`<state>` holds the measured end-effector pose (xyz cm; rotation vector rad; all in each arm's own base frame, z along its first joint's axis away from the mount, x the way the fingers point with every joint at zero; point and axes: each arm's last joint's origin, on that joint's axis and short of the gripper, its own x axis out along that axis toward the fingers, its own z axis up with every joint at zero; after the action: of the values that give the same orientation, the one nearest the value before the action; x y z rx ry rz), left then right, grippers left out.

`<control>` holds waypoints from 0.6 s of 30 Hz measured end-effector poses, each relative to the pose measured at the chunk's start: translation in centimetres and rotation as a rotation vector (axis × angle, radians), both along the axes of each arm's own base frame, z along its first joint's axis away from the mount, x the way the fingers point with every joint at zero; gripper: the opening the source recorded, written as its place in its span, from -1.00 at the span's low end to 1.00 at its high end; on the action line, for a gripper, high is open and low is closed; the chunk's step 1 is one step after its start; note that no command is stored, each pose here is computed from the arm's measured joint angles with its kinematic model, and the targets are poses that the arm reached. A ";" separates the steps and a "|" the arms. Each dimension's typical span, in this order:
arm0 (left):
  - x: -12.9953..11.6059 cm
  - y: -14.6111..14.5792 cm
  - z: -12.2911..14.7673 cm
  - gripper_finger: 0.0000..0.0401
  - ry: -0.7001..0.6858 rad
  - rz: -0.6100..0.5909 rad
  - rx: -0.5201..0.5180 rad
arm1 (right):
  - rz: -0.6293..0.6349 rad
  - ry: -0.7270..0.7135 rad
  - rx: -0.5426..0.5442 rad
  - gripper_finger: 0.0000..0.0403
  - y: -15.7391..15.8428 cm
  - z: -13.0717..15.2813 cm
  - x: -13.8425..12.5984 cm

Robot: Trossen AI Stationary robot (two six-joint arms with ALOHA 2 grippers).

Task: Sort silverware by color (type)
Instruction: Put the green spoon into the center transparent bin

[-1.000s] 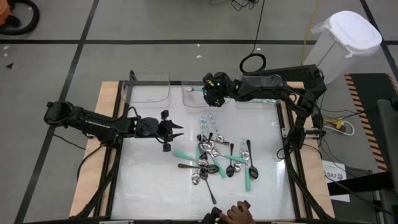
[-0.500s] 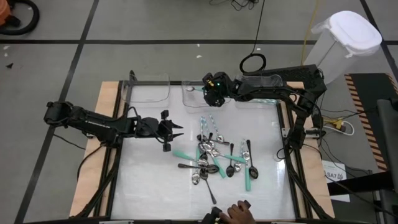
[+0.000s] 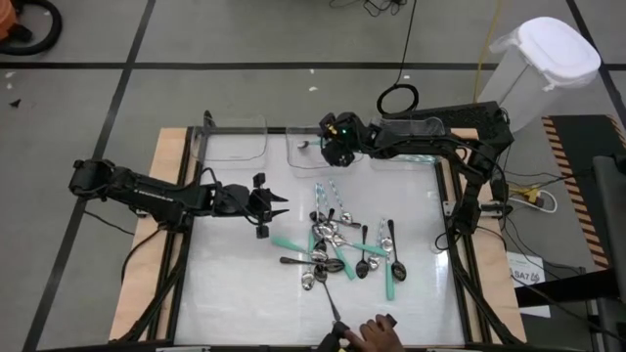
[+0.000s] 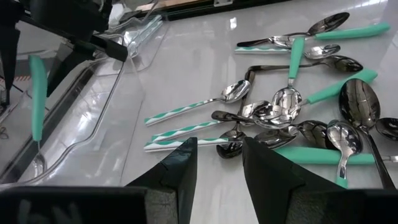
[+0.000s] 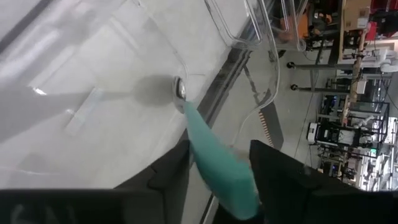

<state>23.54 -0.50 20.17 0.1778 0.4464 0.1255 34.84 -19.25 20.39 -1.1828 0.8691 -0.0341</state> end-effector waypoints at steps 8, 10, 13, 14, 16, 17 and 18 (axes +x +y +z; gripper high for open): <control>0.0 0.0 0.0 -0.37 0.000 0.000 0.000 | -0.051 -0.017 -0.004 -0.01 0.2 1.3 -0.6; 0.0 0.0 0.0 -0.37 0.000 0.000 -0.001 | -0.067 -0.033 0.017 0.00 0.3 1.8 -0.8; 0.0 0.0 0.0 -0.37 0.000 0.000 -0.001 | -0.081 -0.025 0.042 0.00 0.5 2.1 -1.2; 0.0 0.0 0.0 -0.37 0.000 0.000 0.000 | -0.087 -0.018 0.053 0.00 0.5 2.1 -1.3; 0.0 0.0 0.0 -0.37 0.000 0.000 -0.001 | -0.100 0.002 0.079 0.00 0.5 1.8 -1.5; 0.0 0.0 0.0 -0.37 -0.001 0.001 -0.002 | -0.105 0.015 0.089 0.00 0.5 1.7 -1.6; 0.0 0.0 0.0 -0.37 -0.001 0.001 -0.004 | -0.109 0.024 0.099 0.00 0.5 1.6 -1.7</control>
<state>23.55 -0.50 20.19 0.1736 0.4457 0.1261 33.17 -18.71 21.96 -1.0444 0.9458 -0.0652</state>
